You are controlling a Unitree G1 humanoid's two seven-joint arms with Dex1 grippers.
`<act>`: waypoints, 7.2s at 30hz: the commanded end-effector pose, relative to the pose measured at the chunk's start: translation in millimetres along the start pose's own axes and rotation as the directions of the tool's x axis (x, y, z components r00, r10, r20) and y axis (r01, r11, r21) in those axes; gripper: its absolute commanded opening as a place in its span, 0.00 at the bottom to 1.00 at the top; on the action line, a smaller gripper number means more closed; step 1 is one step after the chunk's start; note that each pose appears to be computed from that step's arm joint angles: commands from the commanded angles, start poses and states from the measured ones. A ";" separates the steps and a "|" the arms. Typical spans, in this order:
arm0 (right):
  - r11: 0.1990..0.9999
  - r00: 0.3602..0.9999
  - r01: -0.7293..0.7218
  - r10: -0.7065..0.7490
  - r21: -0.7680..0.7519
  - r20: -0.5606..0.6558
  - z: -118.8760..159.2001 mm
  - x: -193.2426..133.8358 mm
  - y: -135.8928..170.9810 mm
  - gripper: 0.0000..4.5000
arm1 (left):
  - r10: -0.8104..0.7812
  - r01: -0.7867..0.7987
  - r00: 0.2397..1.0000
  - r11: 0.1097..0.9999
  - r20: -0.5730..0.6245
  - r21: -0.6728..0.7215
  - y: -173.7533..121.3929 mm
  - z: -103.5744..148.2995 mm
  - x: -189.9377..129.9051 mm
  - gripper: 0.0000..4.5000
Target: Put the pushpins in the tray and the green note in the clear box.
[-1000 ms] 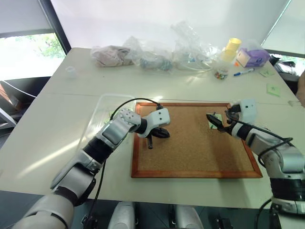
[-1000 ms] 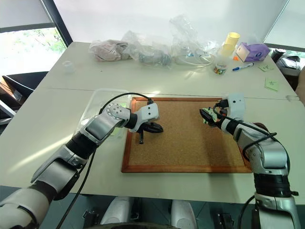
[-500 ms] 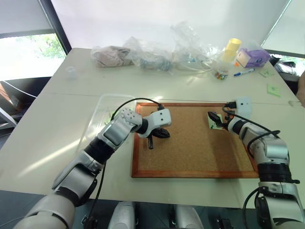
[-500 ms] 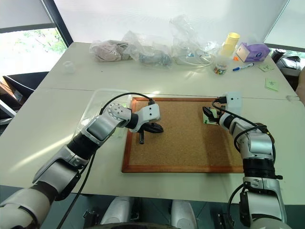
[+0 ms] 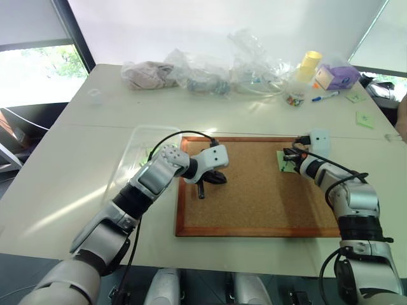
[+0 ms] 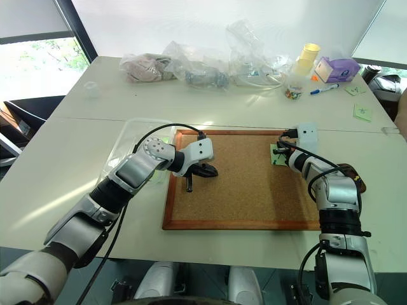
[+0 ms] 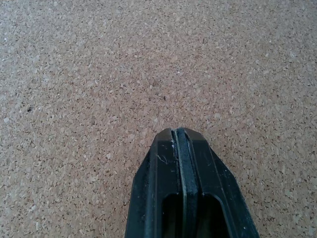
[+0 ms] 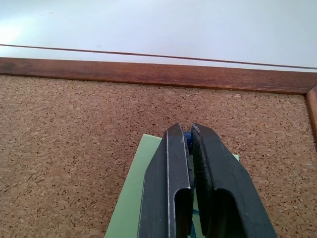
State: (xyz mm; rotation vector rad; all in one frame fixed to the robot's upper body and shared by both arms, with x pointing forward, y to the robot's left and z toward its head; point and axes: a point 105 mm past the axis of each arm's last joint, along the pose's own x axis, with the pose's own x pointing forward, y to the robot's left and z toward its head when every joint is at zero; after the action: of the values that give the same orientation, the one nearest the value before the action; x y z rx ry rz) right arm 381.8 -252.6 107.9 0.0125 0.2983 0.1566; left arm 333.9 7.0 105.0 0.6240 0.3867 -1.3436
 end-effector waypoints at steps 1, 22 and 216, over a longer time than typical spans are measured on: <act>0.999 0.996 0.017 -0.014 -0.034 0.087 19.4 -3.1 -2.7 0.03 | -0.023 0.019 0.997 0.999 -0.079 -0.047 -7.5 -19.7 7.0 0.00; 0.992 0.968 0.078 -0.052 -0.098 0.244 35.5 -9.1 -10.9 0.03 | -0.058 0.047 0.995 0.989 -0.076 -0.142 -16.4 -19.2 12.5 0.00; 0.998 0.979 -0.051 0.046 0.022 0.197 -31.3 -49.8 24.0 0.02 | 0.006 -0.017 0.996 0.993 -0.093 -0.117 -3.6 -26.8 16.0 0.00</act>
State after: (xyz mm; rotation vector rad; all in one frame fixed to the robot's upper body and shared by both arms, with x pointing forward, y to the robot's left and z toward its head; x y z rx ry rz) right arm 319.9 -234.4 81.1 0.0623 0.1558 0.2100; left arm 335.6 2.6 96.3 0.5513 0.4460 -1.3167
